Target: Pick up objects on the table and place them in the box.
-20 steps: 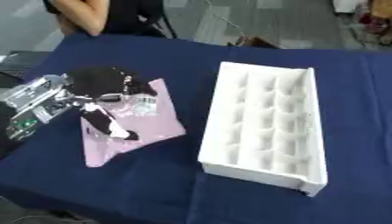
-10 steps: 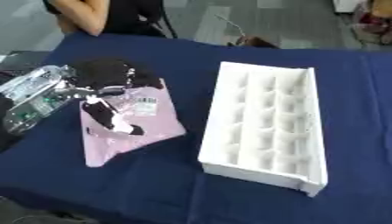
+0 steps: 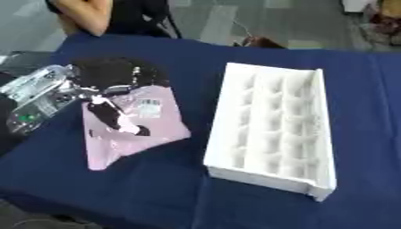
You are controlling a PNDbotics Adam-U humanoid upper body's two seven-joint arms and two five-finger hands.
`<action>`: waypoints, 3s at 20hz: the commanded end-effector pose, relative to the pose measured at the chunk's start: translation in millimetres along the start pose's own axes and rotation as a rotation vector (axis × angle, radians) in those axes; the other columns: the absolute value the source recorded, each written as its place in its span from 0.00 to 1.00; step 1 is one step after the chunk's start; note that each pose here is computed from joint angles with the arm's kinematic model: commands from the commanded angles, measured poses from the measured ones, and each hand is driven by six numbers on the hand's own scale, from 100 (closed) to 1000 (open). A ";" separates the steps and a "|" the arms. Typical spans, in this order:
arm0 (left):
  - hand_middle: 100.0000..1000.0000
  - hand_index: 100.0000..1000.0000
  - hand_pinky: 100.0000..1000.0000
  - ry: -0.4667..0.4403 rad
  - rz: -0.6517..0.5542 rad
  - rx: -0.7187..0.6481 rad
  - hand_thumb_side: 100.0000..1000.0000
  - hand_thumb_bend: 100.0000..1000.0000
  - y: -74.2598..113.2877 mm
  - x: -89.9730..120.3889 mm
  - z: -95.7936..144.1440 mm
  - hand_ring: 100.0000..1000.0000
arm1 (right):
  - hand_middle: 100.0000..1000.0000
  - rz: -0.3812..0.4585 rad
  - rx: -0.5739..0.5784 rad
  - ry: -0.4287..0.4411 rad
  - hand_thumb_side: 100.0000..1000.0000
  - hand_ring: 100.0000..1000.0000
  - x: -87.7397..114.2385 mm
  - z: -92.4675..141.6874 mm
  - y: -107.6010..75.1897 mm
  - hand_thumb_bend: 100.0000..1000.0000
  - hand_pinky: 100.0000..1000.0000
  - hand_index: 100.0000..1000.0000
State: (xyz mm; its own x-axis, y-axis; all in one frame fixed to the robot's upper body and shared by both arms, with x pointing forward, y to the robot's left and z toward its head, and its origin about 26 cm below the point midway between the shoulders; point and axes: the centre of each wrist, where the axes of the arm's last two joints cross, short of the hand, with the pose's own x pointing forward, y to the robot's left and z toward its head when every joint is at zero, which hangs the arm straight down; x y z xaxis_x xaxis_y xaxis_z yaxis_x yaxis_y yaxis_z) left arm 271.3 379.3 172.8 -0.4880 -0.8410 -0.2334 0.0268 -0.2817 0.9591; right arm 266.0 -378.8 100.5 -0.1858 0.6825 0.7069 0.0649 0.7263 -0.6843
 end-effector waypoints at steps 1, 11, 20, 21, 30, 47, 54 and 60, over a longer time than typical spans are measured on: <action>0.91 0.96 0.86 0.025 -0.062 0.005 0.62 0.57 3.8 -5.9 1.5 0.95 | 0.74 0.005 -0.003 -0.029 0.78 0.62 5.4 -3.8 -3.3 0.00 0.54 0.91; 0.92 0.96 0.88 0.081 -0.126 -0.053 0.65 0.60 -29.8 -14.1 2.8 0.96 | 0.74 -0.007 -0.003 -0.039 0.77 0.62 4.3 -5.0 -0.2 0.00 0.54 0.91; 0.91 0.96 0.89 0.064 -0.144 -0.063 0.66 0.58 -30.7 -11.0 2.8 0.96 | 0.74 -0.007 -0.003 -0.037 0.77 0.62 3.7 -4.4 0.1 0.00 0.54 0.91; 0.91 0.96 0.89 0.056 -0.148 -0.066 0.67 0.58 -30.7 -10.4 2.7 0.96 | 0.74 -0.007 -0.004 -0.037 0.77 0.62 3.7 -4.4 0.0 0.00 0.54 0.91; 0.91 0.96 0.90 0.028 -0.163 -0.090 0.69 0.56 -35.3 -8.4 1.4 0.96 | 0.74 -0.010 -0.003 -0.038 0.77 0.62 3.8 -4.4 0.5 0.00 0.54 0.91; 0.89 0.95 0.92 0.036 -0.235 -0.165 0.76 0.56 -66.7 -7.0 1.0 0.95 | 0.74 -0.020 -0.004 -0.060 0.76 0.62 3.9 -7.4 3.1 0.00 0.54 0.91; 0.79 0.89 0.88 0.035 -0.243 -0.155 0.71 0.56 -67.6 -6.0 0.6 0.85 | 0.74 -0.018 -0.004 -0.062 0.76 0.62 4.2 -7.7 2.7 0.00 0.54 0.91; 0.61 0.76 0.77 0.037 -0.241 -0.184 0.54 0.55 -73.1 -5.1 0.9 0.61 | 0.74 -0.016 -0.006 -0.062 0.76 0.62 4.4 -7.8 2.1 0.00 0.54 0.91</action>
State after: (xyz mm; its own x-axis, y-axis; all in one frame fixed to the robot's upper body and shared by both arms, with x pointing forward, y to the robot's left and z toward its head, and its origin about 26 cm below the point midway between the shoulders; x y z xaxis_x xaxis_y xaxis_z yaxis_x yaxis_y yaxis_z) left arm 273.1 398.0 113.6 -0.4672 -0.7641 -0.4449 0.0220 -0.5130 0.8581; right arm 272.1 -372.3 96.2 -0.2285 0.6568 0.7187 0.0548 0.7457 -0.6640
